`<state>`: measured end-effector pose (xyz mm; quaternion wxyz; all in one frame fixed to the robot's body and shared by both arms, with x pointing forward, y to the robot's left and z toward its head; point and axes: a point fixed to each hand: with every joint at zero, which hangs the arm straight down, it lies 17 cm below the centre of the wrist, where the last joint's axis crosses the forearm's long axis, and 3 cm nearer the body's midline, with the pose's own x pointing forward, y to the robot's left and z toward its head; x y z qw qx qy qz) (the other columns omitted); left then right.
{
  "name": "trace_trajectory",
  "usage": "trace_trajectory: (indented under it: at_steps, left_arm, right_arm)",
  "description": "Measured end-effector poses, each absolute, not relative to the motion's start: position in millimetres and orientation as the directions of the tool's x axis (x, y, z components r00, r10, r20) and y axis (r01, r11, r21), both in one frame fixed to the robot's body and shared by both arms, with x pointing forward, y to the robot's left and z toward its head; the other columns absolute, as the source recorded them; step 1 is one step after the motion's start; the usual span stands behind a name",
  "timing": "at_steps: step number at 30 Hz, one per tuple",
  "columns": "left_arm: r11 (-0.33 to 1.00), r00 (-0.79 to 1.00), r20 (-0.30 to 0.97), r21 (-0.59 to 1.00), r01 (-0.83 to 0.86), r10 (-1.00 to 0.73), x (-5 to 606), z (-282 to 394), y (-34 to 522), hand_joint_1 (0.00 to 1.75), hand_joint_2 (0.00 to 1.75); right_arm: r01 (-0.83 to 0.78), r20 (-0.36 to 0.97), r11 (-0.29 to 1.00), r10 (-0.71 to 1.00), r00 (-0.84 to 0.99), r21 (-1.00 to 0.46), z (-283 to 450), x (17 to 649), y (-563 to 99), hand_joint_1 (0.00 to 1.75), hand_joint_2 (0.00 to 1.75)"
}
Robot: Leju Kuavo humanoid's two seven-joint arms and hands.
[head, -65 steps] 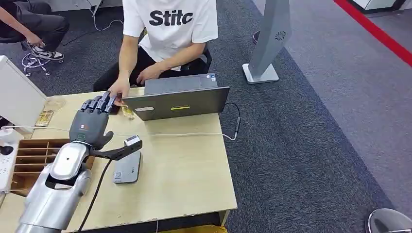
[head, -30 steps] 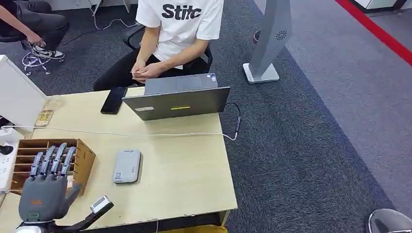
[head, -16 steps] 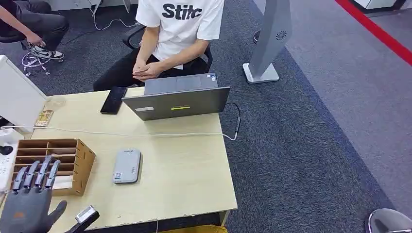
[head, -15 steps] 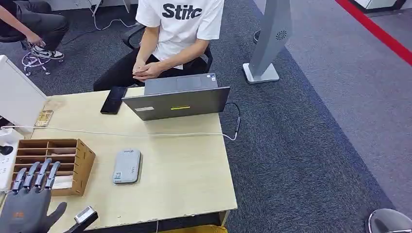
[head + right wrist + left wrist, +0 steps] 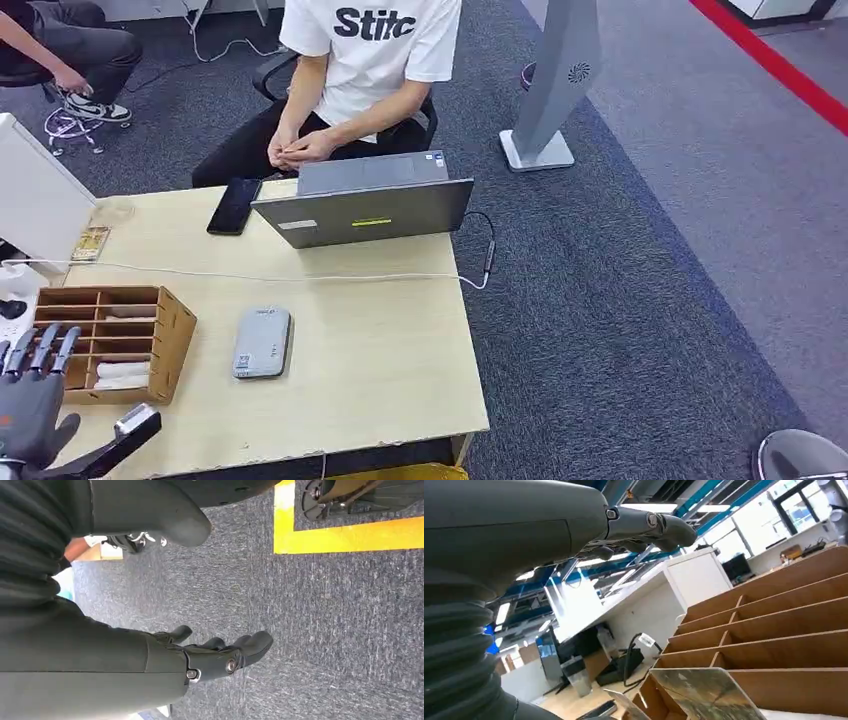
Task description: Pass the card to the sensor for recognition and then transmit it.
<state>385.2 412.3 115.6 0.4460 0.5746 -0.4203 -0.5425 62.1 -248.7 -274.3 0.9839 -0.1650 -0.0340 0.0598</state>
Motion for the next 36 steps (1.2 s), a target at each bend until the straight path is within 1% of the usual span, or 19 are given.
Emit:
trace_trajectory:
  at_steps: [7,12,21,24,27,32,36]
  left_arm:
    - [-0.243,0.077,-0.247,0.969,0.053,-0.966,398.4,98.2,426.8,0.00,1.75]
    - [-0.183,0.045,-0.191,0.974,0.135,-0.981,398.3,65.9,429.8,0.00,1.75]
    - [-0.171,0.052,-0.183,0.969,0.179,-0.982,396.7,48.6,436.8,0.00,1.75]
    - [-0.138,0.030,-0.147,0.969,0.205,-0.989,394.8,40.7,432.8,0.00,1.75]
    - [-0.077,-0.013,-0.076,0.971,0.225,-0.997,392.3,34.0,422.0,0.00,1.75]
    - [-0.040,-0.047,-0.031,0.973,0.227,-0.998,388.1,33.4,414.8,0.00,1.75]
    - [-0.025,-0.075,-0.013,0.988,0.154,-0.997,391.9,50.2,401.2,0.00,1.75]
  right_arm:
    - [-0.116,0.050,0.937,0.141,0.989,-0.328,-274.1,63.7,-248.3,0.00,1.75]
    - [-0.124,0.052,0.938,0.148,0.988,-0.324,-274.3,64.3,-247.4,0.00,1.75]
    - [-0.127,0.052,0.939,0.151,0.987,-0.321,-274.3,64.8,-246.5,0.00,1.75]
    - [-0.127,0.052,0.938,0.152,0.987,-0.321,-274.3,64.8,-246.8,0.00,1.75]
    - [-0.130,0.054,0.939,0.155,0.987,-0.320,-274.4,65.0,-246.3,0.00,1.75]
    - [-0.130,0.059,0.939,0.156,0.986,-0.317,-274.4,65.7,-245.7,0.00,1.75]
    - [-0.128,0.061,0.940,0.155,0.986,-0.317,-274.4,66.2,-245.7,0.00,1.75]
